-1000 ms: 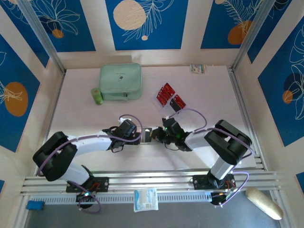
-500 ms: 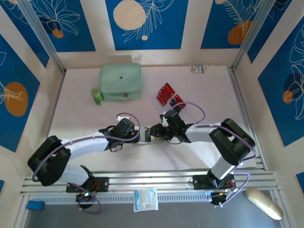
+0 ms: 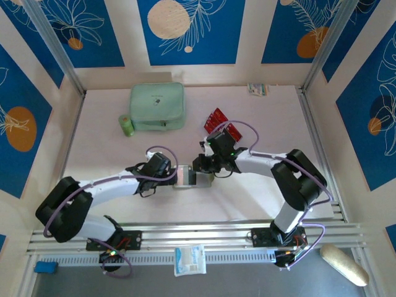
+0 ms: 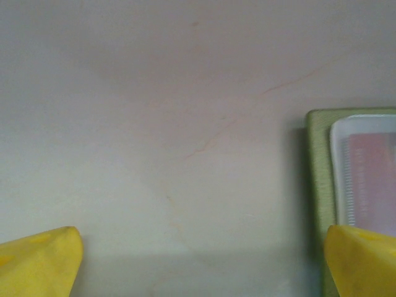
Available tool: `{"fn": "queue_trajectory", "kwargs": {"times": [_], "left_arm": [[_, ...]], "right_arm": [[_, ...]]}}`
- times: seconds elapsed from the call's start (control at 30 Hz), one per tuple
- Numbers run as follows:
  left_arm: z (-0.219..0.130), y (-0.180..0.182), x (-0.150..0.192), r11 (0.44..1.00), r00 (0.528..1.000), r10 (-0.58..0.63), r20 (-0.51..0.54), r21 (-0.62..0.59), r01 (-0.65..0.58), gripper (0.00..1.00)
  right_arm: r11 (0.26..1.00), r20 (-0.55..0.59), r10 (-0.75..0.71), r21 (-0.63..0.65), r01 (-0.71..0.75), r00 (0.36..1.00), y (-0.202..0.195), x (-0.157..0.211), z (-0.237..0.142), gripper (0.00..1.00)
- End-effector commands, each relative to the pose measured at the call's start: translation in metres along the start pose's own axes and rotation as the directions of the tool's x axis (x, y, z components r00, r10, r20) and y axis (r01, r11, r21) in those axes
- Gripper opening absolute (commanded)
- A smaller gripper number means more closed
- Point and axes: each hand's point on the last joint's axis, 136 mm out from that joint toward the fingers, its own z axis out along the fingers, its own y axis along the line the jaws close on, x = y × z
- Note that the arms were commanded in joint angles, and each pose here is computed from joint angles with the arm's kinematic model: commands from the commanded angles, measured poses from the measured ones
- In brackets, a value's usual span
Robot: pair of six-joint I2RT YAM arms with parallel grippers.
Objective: Put the credit cards into the card holder
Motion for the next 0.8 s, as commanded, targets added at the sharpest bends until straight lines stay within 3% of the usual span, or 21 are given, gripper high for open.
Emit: {"fn": "queue_trajectory", "kwargs": {"times": [0.0,0.47,0.77], "left_arm": [[0.007,0.012,0.012,0.999,0.999,-0.008,-0.038,-0.043,0.006,1.00],[0.012,0.012,0.015,0.999,0.999,0.011,-0.045,-0.043,-0.013,1.00],[0.000,0.012,0.007,1.000,1.000,-0.001,-0.011,-0.030,0.001,1.00]], "right_arm": [[1.000,-0.066,-0.009,0.019,0.011,0.998,-0.003,0.013,0.009,0.12],[0.999,-0.152,-0.001,0.035,0.007,0.988,0.003,0.027,0.043,0.04],[0.999,-0.090,-0.032,0.020,0.034,0.995,0.017,0.014,0.016,0.04]]}}
